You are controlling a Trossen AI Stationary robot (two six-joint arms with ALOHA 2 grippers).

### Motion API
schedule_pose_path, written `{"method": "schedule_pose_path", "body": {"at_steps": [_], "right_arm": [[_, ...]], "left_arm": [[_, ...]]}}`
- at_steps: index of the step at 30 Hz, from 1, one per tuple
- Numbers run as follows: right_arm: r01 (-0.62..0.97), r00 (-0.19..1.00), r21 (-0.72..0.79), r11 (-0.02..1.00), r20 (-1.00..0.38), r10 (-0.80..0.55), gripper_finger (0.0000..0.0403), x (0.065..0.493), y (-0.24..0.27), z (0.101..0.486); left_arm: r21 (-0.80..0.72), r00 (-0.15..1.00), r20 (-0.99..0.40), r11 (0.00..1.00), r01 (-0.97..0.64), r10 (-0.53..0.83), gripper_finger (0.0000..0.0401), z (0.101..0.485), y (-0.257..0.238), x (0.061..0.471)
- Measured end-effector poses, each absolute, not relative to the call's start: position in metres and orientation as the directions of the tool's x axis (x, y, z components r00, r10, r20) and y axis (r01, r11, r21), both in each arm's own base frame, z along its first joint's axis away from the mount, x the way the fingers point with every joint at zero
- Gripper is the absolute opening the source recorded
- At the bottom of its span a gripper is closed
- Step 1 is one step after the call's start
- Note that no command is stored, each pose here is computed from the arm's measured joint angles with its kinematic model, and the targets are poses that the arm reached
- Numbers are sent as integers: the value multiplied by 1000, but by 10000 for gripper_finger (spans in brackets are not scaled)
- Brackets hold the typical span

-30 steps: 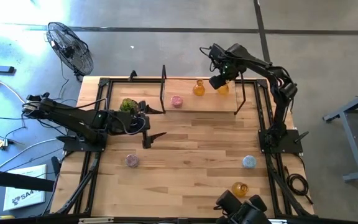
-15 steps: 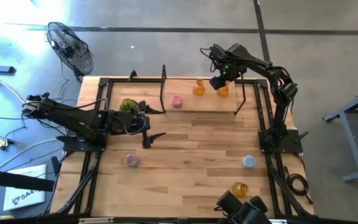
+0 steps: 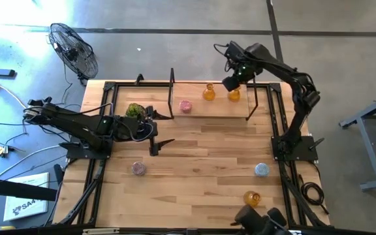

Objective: Pick & Place candle stick holders
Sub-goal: Put the red patterned scented candle on the shelf

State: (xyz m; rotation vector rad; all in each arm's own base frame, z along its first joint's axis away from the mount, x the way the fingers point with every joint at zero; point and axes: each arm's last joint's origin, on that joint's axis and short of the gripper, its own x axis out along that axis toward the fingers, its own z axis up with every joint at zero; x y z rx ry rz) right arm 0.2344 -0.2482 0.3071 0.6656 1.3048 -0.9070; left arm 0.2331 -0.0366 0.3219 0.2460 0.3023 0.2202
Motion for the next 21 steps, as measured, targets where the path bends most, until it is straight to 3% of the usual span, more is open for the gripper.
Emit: {"method": "schedule_pose_path", "body": {"at_steps": [5, 12, 21], "right_arm": [[834, 122, -19, 552, -968, -217, 213, 225, -228, 337], [687, 333, 67, 723, -914, -232, 214, 225, -168, 382], [551, 467, 12, 834, -833, -296, 213, 226, -89, 416]], "left_arm": [[272, 931, -265, 946, -178, 251, 386, 322, -37, 233], [273, 930, -266, 945, -178, 252, 386, 322, -37, 233], [304, 903, -356, 943, -133, 242, 386, 312, -36, 230]]}}
